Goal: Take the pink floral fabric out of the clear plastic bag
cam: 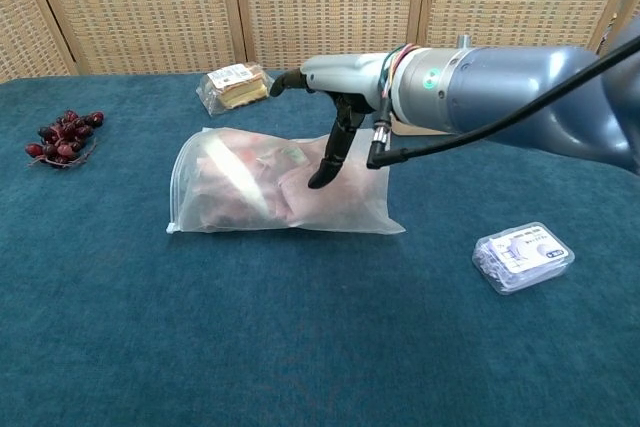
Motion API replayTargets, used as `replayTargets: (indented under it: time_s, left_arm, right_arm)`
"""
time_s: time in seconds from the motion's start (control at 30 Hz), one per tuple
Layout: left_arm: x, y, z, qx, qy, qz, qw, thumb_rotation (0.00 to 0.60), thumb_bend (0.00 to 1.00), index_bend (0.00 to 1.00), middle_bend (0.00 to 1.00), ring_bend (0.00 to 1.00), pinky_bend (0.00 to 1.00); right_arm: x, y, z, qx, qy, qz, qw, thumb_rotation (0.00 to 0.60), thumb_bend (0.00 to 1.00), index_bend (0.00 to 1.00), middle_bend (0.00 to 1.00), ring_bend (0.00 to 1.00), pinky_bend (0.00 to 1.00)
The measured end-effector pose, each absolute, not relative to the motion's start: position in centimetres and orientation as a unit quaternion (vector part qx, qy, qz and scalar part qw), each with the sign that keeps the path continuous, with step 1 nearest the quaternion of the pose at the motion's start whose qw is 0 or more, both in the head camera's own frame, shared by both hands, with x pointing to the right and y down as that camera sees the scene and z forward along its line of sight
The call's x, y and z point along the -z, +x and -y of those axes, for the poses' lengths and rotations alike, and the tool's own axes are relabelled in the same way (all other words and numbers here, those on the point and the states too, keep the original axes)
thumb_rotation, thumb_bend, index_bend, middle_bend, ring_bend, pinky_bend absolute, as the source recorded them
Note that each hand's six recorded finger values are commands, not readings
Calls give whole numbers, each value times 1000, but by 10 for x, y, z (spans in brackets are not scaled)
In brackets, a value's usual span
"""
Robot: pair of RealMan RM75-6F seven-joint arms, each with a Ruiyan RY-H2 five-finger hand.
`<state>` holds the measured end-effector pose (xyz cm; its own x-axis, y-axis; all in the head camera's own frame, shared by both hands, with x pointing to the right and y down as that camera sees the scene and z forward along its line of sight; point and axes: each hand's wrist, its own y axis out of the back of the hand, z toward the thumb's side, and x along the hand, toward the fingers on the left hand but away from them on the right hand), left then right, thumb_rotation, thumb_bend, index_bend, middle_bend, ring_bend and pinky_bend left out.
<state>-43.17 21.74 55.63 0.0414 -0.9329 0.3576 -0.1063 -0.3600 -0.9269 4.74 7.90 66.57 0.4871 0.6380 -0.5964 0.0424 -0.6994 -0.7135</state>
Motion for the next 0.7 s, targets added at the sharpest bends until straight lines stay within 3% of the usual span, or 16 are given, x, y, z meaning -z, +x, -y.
replayTargets:
  time_s: [0.7]
  left_arm:
    - [-567,-438,-213,564,-613,-418,362,600,203,0,0,0,0]
  right_arm:
    - [-729,38,-81,-547,-761,218,271,600,0,0,0,0,0]
